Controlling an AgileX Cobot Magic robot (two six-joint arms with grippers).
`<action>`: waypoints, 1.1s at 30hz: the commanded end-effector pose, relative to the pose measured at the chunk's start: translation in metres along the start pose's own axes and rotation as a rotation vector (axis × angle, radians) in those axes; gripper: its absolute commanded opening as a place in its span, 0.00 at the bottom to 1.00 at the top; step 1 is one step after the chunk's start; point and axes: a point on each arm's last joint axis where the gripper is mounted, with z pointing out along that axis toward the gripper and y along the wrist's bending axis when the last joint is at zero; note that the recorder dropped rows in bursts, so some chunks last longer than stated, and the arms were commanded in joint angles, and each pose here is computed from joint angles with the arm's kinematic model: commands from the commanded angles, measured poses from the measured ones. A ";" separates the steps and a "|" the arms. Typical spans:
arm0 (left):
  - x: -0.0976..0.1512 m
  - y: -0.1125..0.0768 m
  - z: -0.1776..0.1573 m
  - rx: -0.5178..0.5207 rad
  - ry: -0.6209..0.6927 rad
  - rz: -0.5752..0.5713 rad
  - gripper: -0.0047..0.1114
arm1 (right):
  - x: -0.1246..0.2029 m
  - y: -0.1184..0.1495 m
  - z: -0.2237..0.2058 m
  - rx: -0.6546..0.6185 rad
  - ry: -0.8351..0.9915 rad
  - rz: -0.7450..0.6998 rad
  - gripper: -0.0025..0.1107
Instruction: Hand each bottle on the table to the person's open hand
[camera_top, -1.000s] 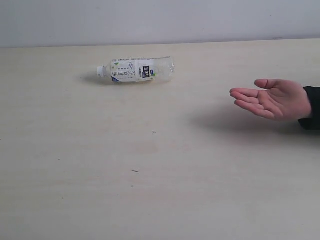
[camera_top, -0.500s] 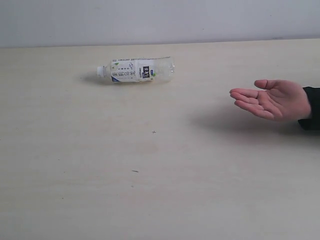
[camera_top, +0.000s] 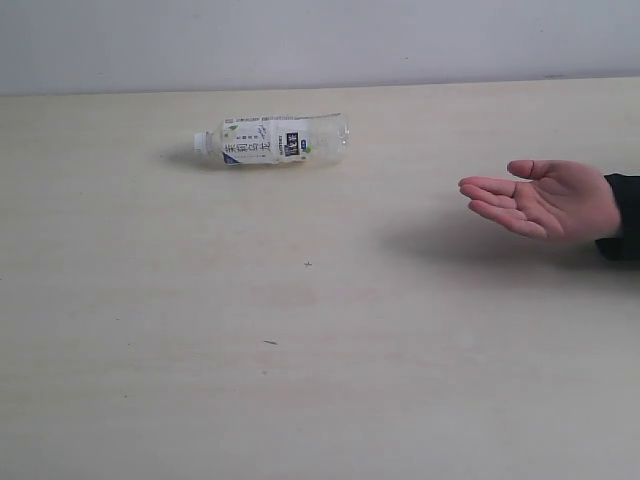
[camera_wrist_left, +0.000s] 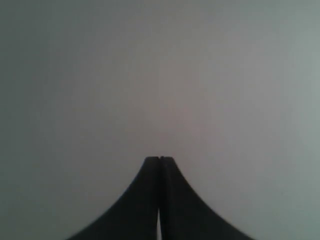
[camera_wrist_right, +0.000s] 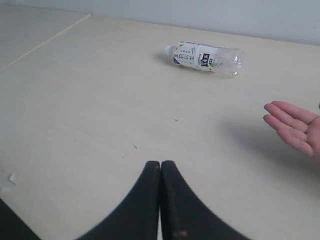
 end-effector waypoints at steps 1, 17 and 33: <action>-0.011 0.006 0.042 -0.144 0.070 -0.034 0.04 | 0.001 0.000 0.000 -0.005 -0.002 0.001 0.02; 0.163 0.015 0.290 0.176 1.478 0.456 0.04 | 0.001 0.000 0.000 -0.005 -0.002 0.001 0.02; 0.294 -0.121 0.273 0.867 1.793 1.245 0.04 | 0.001 0.000 0.000 -0.005 0.003 0.001 0.02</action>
